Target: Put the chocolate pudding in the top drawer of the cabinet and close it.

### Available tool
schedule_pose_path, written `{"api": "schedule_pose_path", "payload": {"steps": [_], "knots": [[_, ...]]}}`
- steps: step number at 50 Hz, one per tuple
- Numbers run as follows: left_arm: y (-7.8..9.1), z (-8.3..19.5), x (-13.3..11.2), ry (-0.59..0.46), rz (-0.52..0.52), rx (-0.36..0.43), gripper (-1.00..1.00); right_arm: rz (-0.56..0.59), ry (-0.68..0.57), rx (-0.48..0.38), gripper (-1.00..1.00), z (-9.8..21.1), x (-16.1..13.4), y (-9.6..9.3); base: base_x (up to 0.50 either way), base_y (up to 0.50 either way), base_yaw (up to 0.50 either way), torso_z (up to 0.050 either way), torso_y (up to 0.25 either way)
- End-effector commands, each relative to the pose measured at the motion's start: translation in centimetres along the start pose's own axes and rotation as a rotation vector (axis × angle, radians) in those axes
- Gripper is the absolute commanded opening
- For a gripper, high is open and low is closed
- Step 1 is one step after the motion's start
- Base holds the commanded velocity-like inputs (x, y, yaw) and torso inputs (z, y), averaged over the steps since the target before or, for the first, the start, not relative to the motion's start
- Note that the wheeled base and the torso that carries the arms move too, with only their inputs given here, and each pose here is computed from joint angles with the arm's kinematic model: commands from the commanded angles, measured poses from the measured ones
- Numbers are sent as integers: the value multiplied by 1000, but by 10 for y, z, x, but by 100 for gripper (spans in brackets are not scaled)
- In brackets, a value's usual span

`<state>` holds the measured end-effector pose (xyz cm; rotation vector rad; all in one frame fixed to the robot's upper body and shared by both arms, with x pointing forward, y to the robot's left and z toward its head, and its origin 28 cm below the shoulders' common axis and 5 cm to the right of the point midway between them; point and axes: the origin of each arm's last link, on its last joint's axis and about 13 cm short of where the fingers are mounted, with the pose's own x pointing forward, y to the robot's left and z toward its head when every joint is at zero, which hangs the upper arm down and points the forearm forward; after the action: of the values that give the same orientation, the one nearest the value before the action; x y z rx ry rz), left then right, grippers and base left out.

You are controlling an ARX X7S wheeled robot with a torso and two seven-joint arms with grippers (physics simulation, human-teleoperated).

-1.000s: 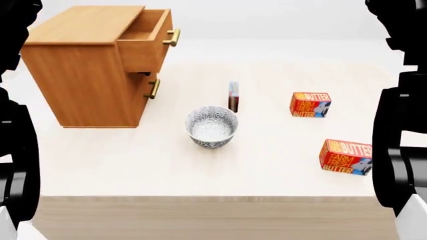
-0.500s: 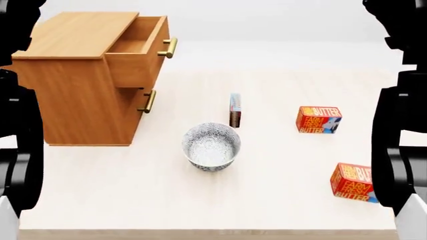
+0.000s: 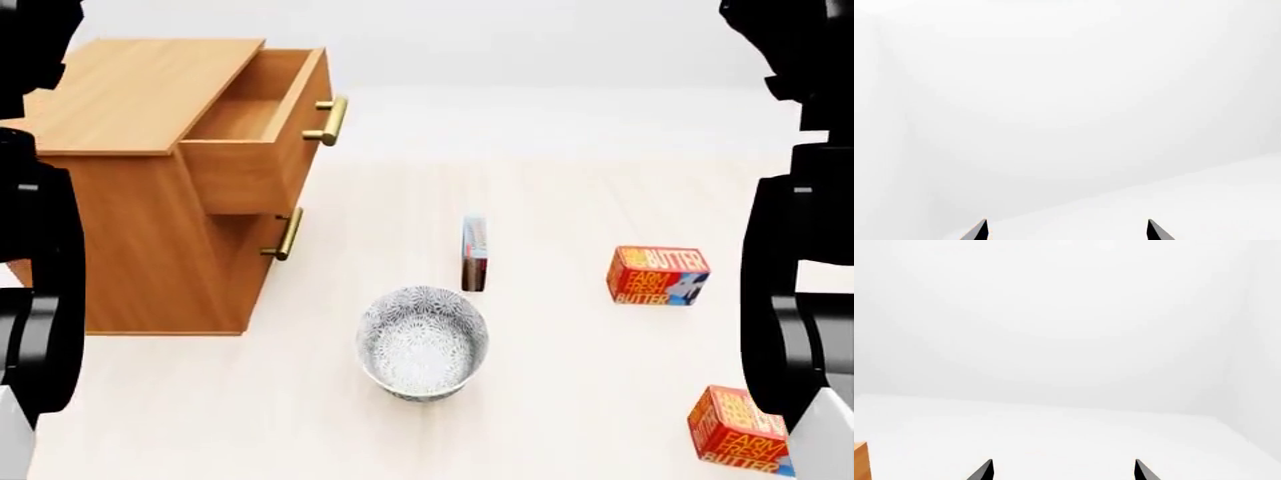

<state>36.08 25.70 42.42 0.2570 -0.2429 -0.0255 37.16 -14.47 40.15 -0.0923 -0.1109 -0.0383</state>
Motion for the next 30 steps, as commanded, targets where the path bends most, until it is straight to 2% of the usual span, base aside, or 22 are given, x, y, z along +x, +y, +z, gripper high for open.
{"api": "schedule_pose_path", "payload": {"steps": [1,25,30], "knots": [[0,1,1,-1,-1,3,100,2,6,5,100,-2,1,0,273,0,0,0,0],[0,2,0,-4,-4,12,100,10,16,13,100,-6,1,1,277,0,0,0,1],[-1,2,0,-4,-8,15,100,9,12,23,100,-6,0,1,0,0,0,0,2]]}}
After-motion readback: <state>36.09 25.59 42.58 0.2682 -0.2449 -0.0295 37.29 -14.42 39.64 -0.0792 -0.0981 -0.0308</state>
